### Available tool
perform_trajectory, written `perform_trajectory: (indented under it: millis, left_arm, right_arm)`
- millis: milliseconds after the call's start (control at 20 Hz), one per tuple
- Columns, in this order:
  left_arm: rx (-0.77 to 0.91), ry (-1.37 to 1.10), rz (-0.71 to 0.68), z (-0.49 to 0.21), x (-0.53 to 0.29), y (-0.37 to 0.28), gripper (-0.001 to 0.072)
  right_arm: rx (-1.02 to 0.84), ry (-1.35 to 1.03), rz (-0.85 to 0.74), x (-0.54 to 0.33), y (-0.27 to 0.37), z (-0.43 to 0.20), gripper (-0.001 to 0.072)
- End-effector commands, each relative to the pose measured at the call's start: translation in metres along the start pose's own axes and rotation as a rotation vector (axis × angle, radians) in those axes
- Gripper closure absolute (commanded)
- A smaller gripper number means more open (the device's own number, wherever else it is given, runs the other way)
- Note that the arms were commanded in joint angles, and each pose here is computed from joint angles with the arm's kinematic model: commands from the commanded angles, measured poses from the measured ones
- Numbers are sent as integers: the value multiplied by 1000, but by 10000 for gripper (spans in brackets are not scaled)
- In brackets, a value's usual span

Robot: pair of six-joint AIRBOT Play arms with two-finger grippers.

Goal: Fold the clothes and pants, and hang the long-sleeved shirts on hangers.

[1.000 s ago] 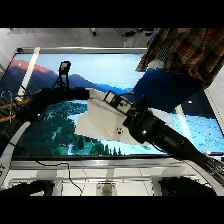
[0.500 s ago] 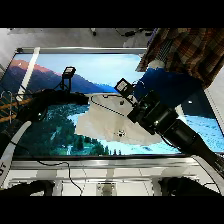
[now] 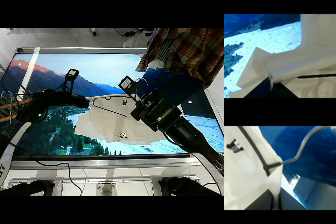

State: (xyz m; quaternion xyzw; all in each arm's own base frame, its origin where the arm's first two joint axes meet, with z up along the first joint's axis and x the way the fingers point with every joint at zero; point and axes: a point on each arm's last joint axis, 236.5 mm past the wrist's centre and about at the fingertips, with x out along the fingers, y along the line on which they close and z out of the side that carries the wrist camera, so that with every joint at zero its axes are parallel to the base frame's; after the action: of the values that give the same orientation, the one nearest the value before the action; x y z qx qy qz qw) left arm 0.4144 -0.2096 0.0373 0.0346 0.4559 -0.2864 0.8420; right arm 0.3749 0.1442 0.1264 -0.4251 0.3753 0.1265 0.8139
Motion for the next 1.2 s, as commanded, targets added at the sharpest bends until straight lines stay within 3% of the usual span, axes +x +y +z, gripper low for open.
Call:
perform_trajectory:
  millis: [0, 200, 800, 1000, 1150]
  left_arm:
    - [20, -32, -99, 7, -19, -30, 680]
    - [188, 103, -61, -25, -26, -28, 679]
    - [-50, -233, -316, 60, -50, -100, 679]
    - [75, -82, -404, 19, -22, -166, 679]
    - [142, 26, -478, -15, -9, -210, 679]
  right_arm:
    - [-18, 18, 0, 8, 2, -1, 669]
    - [-10, -33, 0, 10, 4, 12, 669]
    - [-2, -6, 157, 27, 58, 18, 668]
    - [-46, -157, 170, 12, 80, 58, 668]
    - [-21, -136, 147, 16, 70, 53, 668]
